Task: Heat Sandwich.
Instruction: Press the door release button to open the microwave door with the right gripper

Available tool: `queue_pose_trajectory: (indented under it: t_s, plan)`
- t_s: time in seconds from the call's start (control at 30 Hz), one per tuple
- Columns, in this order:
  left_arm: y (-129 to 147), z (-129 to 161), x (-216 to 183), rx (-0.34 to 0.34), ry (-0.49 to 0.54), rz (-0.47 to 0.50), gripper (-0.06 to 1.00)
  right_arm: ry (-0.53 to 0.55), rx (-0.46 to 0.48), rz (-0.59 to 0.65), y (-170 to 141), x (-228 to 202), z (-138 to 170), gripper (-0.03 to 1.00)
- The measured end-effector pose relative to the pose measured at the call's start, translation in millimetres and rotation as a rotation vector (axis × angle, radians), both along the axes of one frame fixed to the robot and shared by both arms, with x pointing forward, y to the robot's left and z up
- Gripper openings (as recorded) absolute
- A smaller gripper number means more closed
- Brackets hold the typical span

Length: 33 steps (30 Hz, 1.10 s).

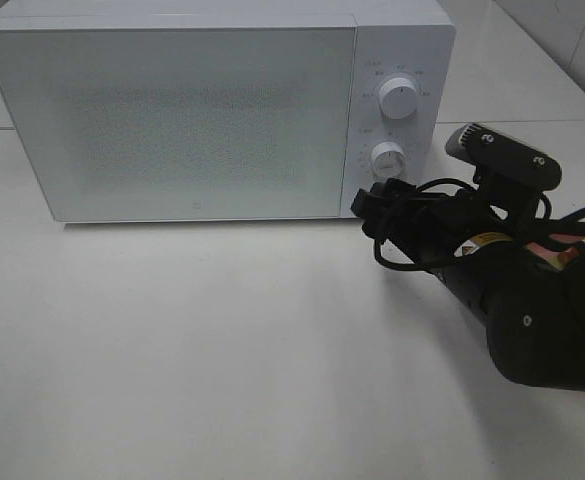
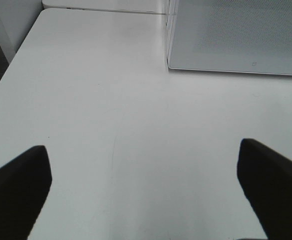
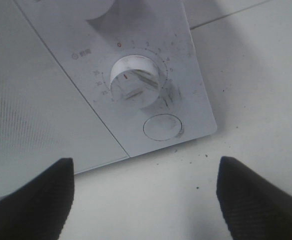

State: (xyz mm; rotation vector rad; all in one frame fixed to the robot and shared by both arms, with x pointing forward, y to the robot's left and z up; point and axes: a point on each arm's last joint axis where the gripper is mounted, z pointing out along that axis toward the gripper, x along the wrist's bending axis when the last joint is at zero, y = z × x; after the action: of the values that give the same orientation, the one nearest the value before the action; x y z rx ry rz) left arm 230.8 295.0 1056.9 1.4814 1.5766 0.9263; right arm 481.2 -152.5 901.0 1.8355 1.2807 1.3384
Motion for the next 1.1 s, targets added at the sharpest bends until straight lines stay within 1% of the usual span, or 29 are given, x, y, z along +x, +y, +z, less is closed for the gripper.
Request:
queue_pose_trajectory:
  t_s: [0.03,0.07,0.1,0.13,0.2,0.23,0.27,0.3,0.37,0.4,0.43,0.47,0.53,0.57,0.6,0.63,0.7,0.73,0.8,0.83,0.87,0.9,0.93,1.0,1.03,1.07,1.1]
  plan:
    - [0.0,0.0,0.0,0.000,0.000,0.000,0.95,0.006,0.053,-0.022,0.0,0.0,0.0,0.76]
    - [0.0,0.0,0.0,0.000,0.000,0.000,0.95,0.006,0.053,-0.022,0.0,0.0,0.0,0.76]
    - [0.0,0.0,0.0,0.000,0.000,0.000,0.95,0.013,0.107,-0.043,0.0,0.0,0.0,0.76]
    - [0.0,0.0,0.0,0.000,0.000,0.000,0.95,0.025,0.204,-0.082,0.0,0.0,0.0,0.76]
    - [0.0,0.0,0.0,0.000,0.000,0.000,0.95,0.036,0.299,-0.120,0.0,0.0,0.0,0.76]
    - [0.0,0.0,0.0,0.000,0.000,0.000,0.95,0.036,0.299,-0.120,0.0,0.0,0.0,0.76]
    - [0.0,0.0,0.0,0.000,0.000,0.000,0.95,0.042,0.348,-0.140,0.0,0.0,0.0,0.76]
    - [0.0,0.0,0.0,0.000,0.000,0.000,0.95,0.053,0.438,-0.176,0.0,0.0,0.0,0.76]
    - [0.0,0.0,0.0,0.000,0.000,0.000,0.95,0.062,0.514,-0.206,0.0,0.0,0.0,0.76]
    - [0.0,0.0,0.0,0.000,0.000,0.000,0.95,0.062,0.514,-0.206,0.0,0.0,0.0,0.76]
    - [0.0,0.0,0.0,0.000,0.000,0.000,0.95,0.067,0.556,-0.224,0.0,0.0,0.0,0.76]
    - [0.0,0.0,0.0,0.000,0.000,0.000,0.95,0.076,0.636,-0.256,0.0,0.0,0.0,0.76]
    - [0.0,0.0,0.0,0.000,0.000,0.000,0.95,0.085,0.711,-0.286,0.0,0.0,0.0,0.76]
    - [0.0,0.0,0.0,0.000,0.000,0.000,0.95,0.085,0.711,-0.286,0.0,0.0,0.0,0.76]
    - [0.0,0.0,0.0,0.000,0.000,0.000,0.95,0.094,0.785,-0.315,0.0,0.0,0.0,0.75]
    - [0.0,0.0,0.0,0.000,0.000,0.000,0.95,0.098,0.815,-0.328,0.0,0.0,0.0,0.75]
    - [0.0,0.0,0.0,0.000,0.000,0.000,0.95,0.103,0.858,-0.345,0.0,0.0,0.0,0.73]
    - [0.0,0.0,0.0,0.000,0.000,0.000,0.95,0.103,0.858,-0.345,0.0,0.0,0.0,0.73]
    - [0.0,0.0,0.0,0.000,0.000,0.000,0.95,0.108,0.900,-0.362,0.0,0.0,0.0,0.67]
    - [0.0,0.0,0.0,0.000,0.000,0.000,0.95,0.109,0.904,-0.363,0.0,0.0,0.0,0.65]
    - [0.0,0.0,0.0,0.000,0.000,0.000,0.95,0.109,0.904,-0.363,0.0,0.0,0.0,0.65]
    - [0.0,0.0,0.0,0.000,0.000,0.000,0.95,0.109,0.907,-0.365,0.0,0.0,0.0,0.58]
    - [0.0,0.0,0.0,0.000,0.000,0.000,0.95,0.109,0.909,-0.366,0.0,0.0,0.0,0.55]
    - [0.0,0.0,0.0,0.000,0.000,0.000,0.95,0.110,0.915,-0.368,0.0,0.0,0.0,0.44]
    - [0.0,0.0,0.0,0.000,0.000,0.000,0.95,0.110,0.915,-0.368,0.0,0.0,0.0,0.44]
    - [0.0,0.0,0.0,0.000,0.000,0.000,0.95,0.110,0.917,-0.368,0.0,0.0,0.0,0.31]
    - [0.0,0.0,0.0,0.000,0.000,0.000,0.95,0.110,0.918,-0.370,-0.1,0.0,0.0,0.25]
